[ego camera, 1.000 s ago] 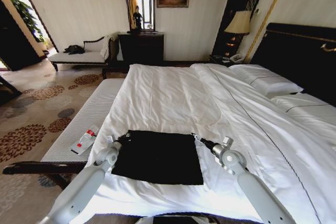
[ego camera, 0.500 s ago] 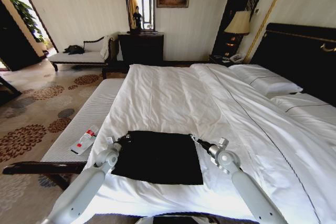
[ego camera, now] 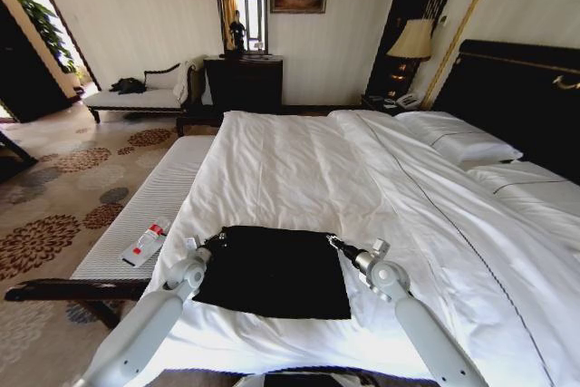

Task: Fold the clothes on the bed.

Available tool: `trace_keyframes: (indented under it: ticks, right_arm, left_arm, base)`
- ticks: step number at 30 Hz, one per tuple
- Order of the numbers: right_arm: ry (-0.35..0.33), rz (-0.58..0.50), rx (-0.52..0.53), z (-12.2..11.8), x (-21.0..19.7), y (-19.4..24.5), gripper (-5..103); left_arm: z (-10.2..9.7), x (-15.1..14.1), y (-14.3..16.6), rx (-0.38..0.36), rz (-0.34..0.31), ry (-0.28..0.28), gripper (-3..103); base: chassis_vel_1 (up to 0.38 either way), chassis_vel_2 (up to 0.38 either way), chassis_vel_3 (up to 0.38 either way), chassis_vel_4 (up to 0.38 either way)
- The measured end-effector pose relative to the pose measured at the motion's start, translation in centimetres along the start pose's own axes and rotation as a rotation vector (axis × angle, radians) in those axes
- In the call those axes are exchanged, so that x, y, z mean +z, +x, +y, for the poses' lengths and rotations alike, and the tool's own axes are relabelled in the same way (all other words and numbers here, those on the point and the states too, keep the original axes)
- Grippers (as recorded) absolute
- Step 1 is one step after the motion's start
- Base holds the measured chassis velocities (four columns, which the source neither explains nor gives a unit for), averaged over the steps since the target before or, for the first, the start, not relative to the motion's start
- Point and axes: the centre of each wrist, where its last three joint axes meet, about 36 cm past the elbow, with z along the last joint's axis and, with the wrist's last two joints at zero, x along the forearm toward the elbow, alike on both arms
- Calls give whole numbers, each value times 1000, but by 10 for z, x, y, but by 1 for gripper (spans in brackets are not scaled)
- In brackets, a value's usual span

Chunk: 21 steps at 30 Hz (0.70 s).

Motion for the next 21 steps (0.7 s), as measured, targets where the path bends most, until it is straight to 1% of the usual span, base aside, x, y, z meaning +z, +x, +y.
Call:
trace_keyframes:
  ticks: [2,3,4,5,6,7,8,9,10,14,16,17,19,20,21]
  right_arm:
    - [0,0,-2,1,0,0,30]
    - [0,0,-2,1,0,1,25]
    - [0,0,-3,1,0,1,25]
    - [0,0,-4,1,0,1,19]
    - [0,0,-4,1,0,1,19]
    - [0,0,-5,2,1,2,8]
    - [0,0,-8,3,1,2,3]
    - [1,0,-11,4,1,4,3]
    - [3,0,-13,5,1,5,1]
    - [6,-10,-24,10,-2,10,1]
    - [17,-26,-38,18,-7,18,1]
    - [17,-26,-38,18,-7,18,1]
    - [38,-43,-51,26,-13,27,1]
    - [56,-59,-63,34,-18,34,1]
    - [82,-85,-82,47,-28,46,1]
  left_arm:
    - [0,0,0,0,-1,0,0]
    - [0,0,0,0,-1,0,0]
    - [0,0,1,0,-1,0,0]
    - [0,0,1,0,-2,0,0]
    - [0,0,1,0,-2,0,0]
    - [0,0,1,0,-2,-1,0]
    - [-1,-1,2,0,-3,-1,0]
    - [-1,-1,2,-2,-5,-1,0]
    - [-2,-2,3,-3,-8,0,0]
    - [-4,-4,5,-7,-20,3,0]
    - [-5,-13,13,-8,-49,3,0]
    - [-5,-13,13,-8,-49,3,0]
    - [-7,-23,21,2,-77,-7,0]
    - [-9,-34,29,14,-112,-24,0]
    - [-15,-52,40,32,-162,-42,0]
  base:
    - [0,0,0,0]
    - [0,0,0,0]
    - [0,0,0,0]
    - [0,0,0,0]
    - [0,0,0,0]
    - [0,0,0,0]
    - [0,0,0,0]
    - [0,0,0,0]
    - [0,0,0,0]
    - [0,0,0,0]
    - [0,0,0,0]
    - [0,0,0,0]
    - [0,0,0,0]
    - [0,0,0,0]
    - [0,0,0,0]
